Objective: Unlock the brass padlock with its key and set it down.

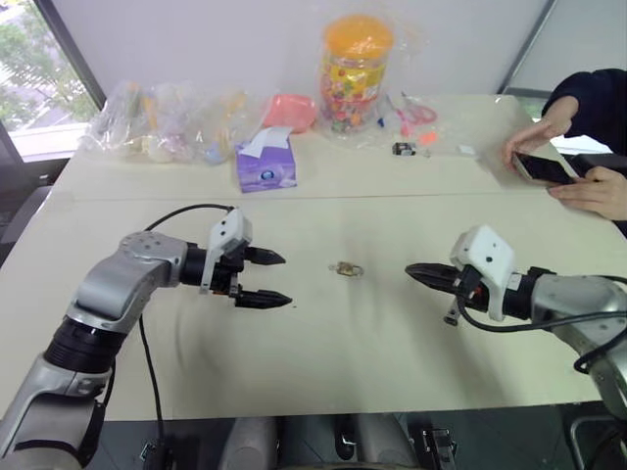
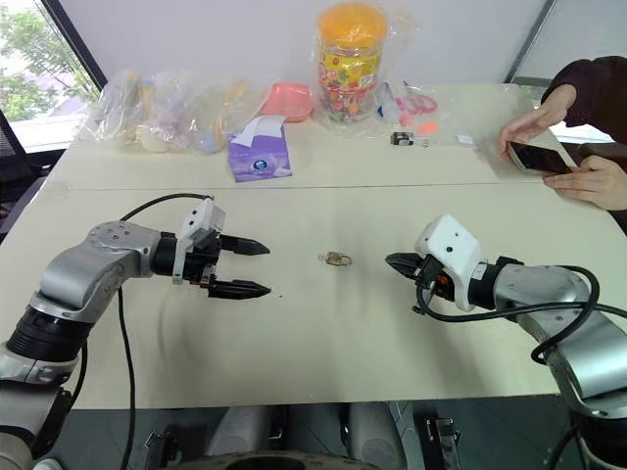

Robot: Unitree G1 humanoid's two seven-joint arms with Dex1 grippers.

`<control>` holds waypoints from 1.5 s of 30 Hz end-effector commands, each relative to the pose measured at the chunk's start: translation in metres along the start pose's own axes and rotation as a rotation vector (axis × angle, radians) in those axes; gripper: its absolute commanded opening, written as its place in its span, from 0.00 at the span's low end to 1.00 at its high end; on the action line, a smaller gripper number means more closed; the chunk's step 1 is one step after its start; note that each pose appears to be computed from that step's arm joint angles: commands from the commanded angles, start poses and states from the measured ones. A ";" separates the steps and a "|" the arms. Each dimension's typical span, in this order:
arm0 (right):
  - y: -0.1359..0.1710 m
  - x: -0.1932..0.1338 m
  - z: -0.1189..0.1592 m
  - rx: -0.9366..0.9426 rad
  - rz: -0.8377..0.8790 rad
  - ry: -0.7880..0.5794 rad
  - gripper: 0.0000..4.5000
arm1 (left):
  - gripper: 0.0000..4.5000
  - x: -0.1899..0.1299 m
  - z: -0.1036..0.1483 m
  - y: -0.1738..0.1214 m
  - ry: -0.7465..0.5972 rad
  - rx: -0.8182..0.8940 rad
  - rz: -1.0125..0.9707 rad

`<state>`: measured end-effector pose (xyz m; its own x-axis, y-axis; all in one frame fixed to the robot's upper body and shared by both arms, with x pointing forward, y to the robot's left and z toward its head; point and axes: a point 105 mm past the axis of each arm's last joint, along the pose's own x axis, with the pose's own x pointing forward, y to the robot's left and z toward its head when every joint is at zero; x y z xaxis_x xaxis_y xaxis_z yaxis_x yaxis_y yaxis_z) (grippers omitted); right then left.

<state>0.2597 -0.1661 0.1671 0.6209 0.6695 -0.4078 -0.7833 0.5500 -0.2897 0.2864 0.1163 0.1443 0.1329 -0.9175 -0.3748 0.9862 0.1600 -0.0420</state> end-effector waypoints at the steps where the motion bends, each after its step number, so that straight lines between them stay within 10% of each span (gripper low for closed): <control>1: 0.004 0.001 0.010 -0.039 0.019 -0.014 0.00 | 0.99 -0.004 0.011 0.003 -0.017 0.094 0.041; 27: -0.008 0.015 0.022 -0.094 0.042 -0.046 0.00 | 0.99 0.000 0.018 0.012 -0.082 0.072 0.112; 37: -0.013 0.064 0.011 -0.097 0.200 0.010 0.99 | 1.00 0.005 0.019 0.011 -0.089 0.072 0.123; 45: -0.010 0.104 -0.005 -0.013 0.309 0.043 0.99 | 1.00 0.003 0.019 0.009 -0.090 0.086 0.158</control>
<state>0.3281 -0.1067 0.1171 0.3482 0.7768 -0.5247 -0.9344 0.3322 -0.1284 0.2980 0.1058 0.1513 0.2730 -0.9132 -0.3027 0.9614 0.2698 0.0531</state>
